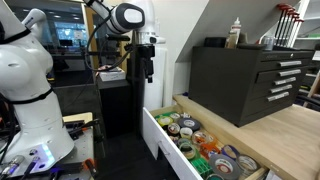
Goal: Close the open drawer completely
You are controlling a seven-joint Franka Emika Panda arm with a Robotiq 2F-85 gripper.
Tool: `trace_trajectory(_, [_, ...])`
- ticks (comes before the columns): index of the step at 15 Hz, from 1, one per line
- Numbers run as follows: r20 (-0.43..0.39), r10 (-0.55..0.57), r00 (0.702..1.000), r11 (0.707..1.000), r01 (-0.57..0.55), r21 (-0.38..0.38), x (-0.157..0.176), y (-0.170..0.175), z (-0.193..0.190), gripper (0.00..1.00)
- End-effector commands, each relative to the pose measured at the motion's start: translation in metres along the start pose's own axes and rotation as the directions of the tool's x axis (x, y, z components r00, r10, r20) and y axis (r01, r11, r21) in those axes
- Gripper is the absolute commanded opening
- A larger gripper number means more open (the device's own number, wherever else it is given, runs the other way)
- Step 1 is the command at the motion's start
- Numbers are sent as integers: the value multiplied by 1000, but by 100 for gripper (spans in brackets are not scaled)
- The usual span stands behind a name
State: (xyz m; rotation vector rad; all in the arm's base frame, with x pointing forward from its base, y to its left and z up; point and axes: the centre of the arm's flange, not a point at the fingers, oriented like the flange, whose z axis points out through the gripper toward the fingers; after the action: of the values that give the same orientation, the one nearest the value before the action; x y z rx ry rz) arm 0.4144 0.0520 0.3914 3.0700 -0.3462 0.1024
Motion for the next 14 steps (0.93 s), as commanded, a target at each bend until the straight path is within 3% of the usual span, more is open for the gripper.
trace_trajectory(1, [-4,-10,1000,1000,10,-3,1,-1,2,100])
trace_trajectory(5, [1,-81,997,997,81,-13,3,-7,16,100])
trace_trajectory(8, [17,-214,977,976,215,-26,3,-20,35,100])
trace_trajectory(11, [27,-376,926,925,377,-42,1,-35,54,100])
trace_trajectory(14, [22,-524,852,850,524,-56,0,-47,70,100])
